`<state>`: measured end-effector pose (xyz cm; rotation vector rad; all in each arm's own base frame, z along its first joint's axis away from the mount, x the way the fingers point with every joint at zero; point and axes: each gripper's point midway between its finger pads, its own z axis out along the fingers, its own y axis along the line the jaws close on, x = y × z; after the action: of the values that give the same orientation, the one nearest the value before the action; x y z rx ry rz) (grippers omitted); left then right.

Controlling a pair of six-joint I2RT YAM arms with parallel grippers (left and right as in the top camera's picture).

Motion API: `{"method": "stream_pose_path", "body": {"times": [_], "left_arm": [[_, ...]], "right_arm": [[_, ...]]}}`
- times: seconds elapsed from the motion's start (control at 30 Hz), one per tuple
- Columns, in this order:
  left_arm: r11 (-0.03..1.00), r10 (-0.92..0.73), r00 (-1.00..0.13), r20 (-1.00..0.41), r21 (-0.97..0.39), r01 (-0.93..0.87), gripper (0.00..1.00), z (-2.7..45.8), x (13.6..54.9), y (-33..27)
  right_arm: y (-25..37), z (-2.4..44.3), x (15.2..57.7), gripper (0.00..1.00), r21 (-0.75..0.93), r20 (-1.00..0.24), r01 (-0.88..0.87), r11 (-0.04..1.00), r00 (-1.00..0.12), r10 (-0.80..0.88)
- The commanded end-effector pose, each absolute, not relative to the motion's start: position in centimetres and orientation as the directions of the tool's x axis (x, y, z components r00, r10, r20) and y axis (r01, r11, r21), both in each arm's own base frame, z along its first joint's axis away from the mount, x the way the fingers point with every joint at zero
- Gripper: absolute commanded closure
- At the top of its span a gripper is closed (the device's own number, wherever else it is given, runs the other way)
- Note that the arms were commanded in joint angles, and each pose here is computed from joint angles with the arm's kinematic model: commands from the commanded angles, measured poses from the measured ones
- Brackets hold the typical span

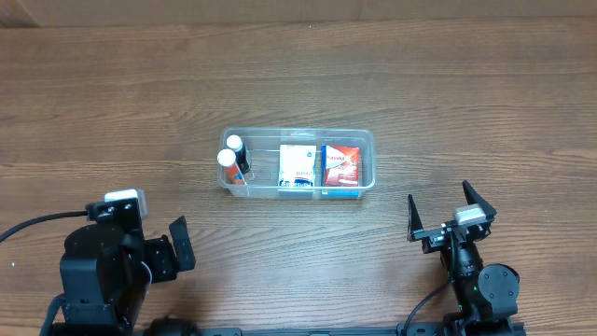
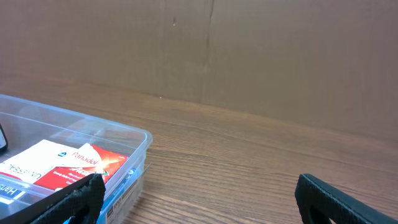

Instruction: Pack container

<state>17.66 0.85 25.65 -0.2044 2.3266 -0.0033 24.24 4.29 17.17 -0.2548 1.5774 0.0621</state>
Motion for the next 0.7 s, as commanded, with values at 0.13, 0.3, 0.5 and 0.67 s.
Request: {"method": "stream_pose_path", "body": {"times": [0.13, 0.3, 0.5, 0.67], "left_arm": [[0.989, -0.129, -0.589, -0.798, -0.061, -0.133, 0.00, 21.5, 17.3, 1.1], [0.988, -0.144, -0.494, -0.857, -0.096, -0.122, 0.00, 17.3, 18.5, 0.9], [0.990, -0.132, -0.253, -0.958, -0.114, -0.086, 0.00, 16.5, 21.8, 0.7], [0.997, -0.050, -0.089, -0.995, -0.046, -0.057, 0.00, 18.1, 23.7, 0.7]], "right_arm": [[4.0, 17.1, 24.3, 0.00, -0.127, -0.992, -0.185, 0.975, 0.004, -0.128], [4.0, 17.1, 24.3, 0.00, -0.127, -0.992, -0.185, 0.975, 0.004, -0.128], [4.0, 17.1, 24.3, 0.00, -0.127, -0.992, -0.185, 0.975, 0.004, -0.128], [4.0, 17.1, 24.3, 0.00, -0.127, -0.992, -0.185, 0.975, 0.004, -0.128]]}}
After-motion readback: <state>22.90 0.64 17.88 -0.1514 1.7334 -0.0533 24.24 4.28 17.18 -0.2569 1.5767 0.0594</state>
